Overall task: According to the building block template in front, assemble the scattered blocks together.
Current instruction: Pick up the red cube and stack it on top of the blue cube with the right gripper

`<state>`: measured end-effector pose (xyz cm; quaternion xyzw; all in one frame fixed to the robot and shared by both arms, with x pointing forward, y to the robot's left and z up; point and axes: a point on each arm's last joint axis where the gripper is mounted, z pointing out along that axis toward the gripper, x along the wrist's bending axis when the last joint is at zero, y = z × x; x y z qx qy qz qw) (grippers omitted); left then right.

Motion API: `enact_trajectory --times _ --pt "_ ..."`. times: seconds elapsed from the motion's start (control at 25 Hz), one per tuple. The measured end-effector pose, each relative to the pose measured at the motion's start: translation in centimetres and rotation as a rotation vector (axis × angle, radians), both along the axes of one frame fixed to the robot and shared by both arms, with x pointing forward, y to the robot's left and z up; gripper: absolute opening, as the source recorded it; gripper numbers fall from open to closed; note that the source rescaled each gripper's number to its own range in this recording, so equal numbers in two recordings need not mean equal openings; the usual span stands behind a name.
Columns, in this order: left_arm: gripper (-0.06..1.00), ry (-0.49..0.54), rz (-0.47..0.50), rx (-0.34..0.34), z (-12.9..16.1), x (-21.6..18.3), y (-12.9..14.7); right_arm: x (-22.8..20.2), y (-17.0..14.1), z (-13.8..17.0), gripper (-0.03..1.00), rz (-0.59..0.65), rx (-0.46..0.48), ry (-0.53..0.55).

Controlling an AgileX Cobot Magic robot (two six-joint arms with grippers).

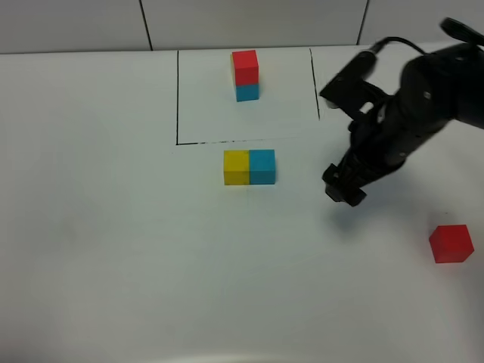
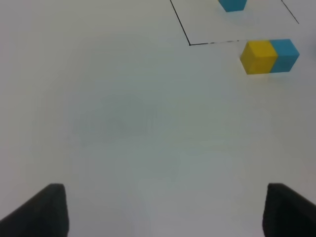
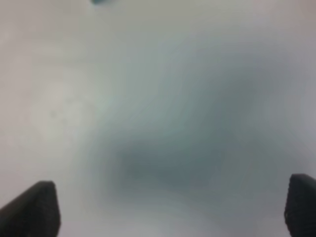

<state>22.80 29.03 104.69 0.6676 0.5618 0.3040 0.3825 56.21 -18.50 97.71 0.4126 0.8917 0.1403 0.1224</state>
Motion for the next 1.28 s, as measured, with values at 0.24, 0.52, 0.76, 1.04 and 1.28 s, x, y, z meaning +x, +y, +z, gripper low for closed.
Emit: enact_trajectory --times 0.24,0.52,0.76,1.04,1.28 --pt "0.76 0.000 0.000 0.000 0.0 0.0 0.0 -5.7 -4.9 0.2 0.85 -0.312 0.077 -0.002" --pt "0.76 0.000 0.000 0.000 0.0 0.0 0.0 -8.0 -8.3 -1.2 0.85 -0.547 0.102 0.057" --pt "0.76 0.000 0.000 0.000 0.0 0.0 0.0 -7.8 -10.3 -2.4 0.85 -0.659 0.104 0.103" --pt "0.76 0.000 0.000 0.000 0.0 0.0 0.0 -6.9 -10.6 -5.7 0.81 -0.663 0.078 0.203" --pt "0.76 0.000 0.000 0.000 0.0 0.0 0.0 -6.6 -10.5 -7.2 0.20 -0.655 0.073 0.240"
